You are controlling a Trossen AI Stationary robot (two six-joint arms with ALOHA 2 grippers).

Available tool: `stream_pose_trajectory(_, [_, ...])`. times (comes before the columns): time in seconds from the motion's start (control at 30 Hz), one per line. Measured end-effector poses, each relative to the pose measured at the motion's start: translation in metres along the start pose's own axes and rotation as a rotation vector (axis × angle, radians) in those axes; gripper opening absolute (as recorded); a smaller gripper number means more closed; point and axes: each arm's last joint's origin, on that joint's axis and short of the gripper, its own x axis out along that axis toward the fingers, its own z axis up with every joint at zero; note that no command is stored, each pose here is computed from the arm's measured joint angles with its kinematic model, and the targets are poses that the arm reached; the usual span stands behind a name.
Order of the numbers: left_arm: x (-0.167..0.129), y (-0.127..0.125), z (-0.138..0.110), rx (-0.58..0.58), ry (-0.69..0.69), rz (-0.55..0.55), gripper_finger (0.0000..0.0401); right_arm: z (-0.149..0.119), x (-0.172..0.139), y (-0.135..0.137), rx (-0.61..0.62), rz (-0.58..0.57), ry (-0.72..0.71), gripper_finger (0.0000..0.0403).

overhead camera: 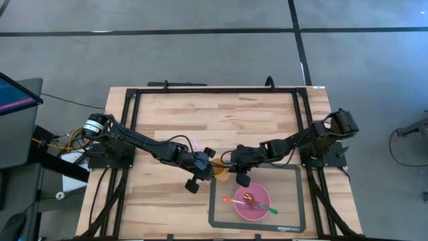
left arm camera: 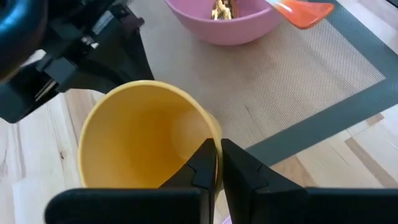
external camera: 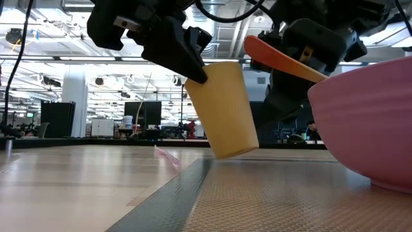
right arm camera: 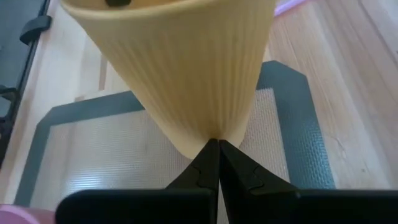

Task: Pick & Place Utensil
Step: Put the yellow cup on the top of the transparent placemat

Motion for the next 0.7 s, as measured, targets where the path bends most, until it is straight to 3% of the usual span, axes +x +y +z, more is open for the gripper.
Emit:
stream_pose_trajectory(0.37, [0.006, 0.000, -0.001, 0.000, -0.001, 0.004, 0.0023, 0.000, 0.002, -0.005, 0.001, -0.012, 0.005, 0.0000])
stream_pose_trajectory(0.7, [0.024, -0.002, -0.005, 0.011, -0.001, 0.009, 0.0082, 0.006, 0.002, -0.008, -0.036, -0.007, -0.033, 0.0000])
